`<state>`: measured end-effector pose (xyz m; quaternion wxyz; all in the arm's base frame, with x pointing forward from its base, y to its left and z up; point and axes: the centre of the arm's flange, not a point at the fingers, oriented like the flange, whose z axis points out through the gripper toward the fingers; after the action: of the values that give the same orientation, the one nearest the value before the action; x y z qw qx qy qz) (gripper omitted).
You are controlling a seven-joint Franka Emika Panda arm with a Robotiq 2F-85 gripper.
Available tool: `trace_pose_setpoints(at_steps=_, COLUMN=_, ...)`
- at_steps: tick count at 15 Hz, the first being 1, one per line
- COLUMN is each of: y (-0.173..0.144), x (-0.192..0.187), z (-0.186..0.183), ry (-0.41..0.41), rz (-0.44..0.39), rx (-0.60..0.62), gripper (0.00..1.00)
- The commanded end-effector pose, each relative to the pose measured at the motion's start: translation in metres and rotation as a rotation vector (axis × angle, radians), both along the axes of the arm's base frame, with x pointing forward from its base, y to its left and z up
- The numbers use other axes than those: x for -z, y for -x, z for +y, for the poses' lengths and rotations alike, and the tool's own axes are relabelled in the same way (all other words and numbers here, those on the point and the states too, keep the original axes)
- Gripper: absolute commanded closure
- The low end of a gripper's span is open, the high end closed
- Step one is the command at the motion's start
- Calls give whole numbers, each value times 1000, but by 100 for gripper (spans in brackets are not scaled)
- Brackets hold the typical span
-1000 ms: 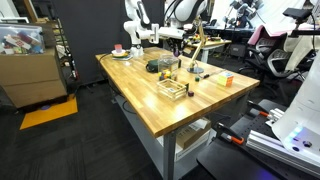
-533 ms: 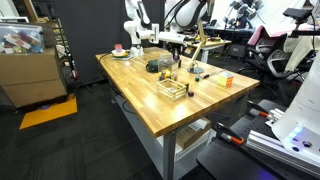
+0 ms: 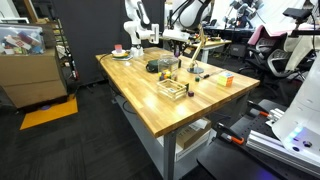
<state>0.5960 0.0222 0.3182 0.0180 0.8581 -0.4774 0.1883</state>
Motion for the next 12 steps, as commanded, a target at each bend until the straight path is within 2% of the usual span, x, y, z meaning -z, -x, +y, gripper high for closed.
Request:
trace_pose_setpoints(at_steps=1, y=-19, x=-4, z=-6, ry=23, rz=-55, rx=-76, gripper=93)
trace_pose_setpoints(at_steps=4, y=-39, x=-7, z=-3, ry=22, rz=-89, rx=-131, gripper=93)
trace_pose_setpoints(at_steps=5, y=-46, x=-10, z=17, ry=33, rz=-95, rx=-150, gripper=93)
trace_pose_setpoints(at_steps=9, y=-75, x=-11, z=54, ry=38, rz=-111, rx=-194, gripper=93)
trace_pose_setpoints(at_steps=12, y=-90, x=-8, z=64, ry=60, rz=-116, rx=-209, gripper=93)
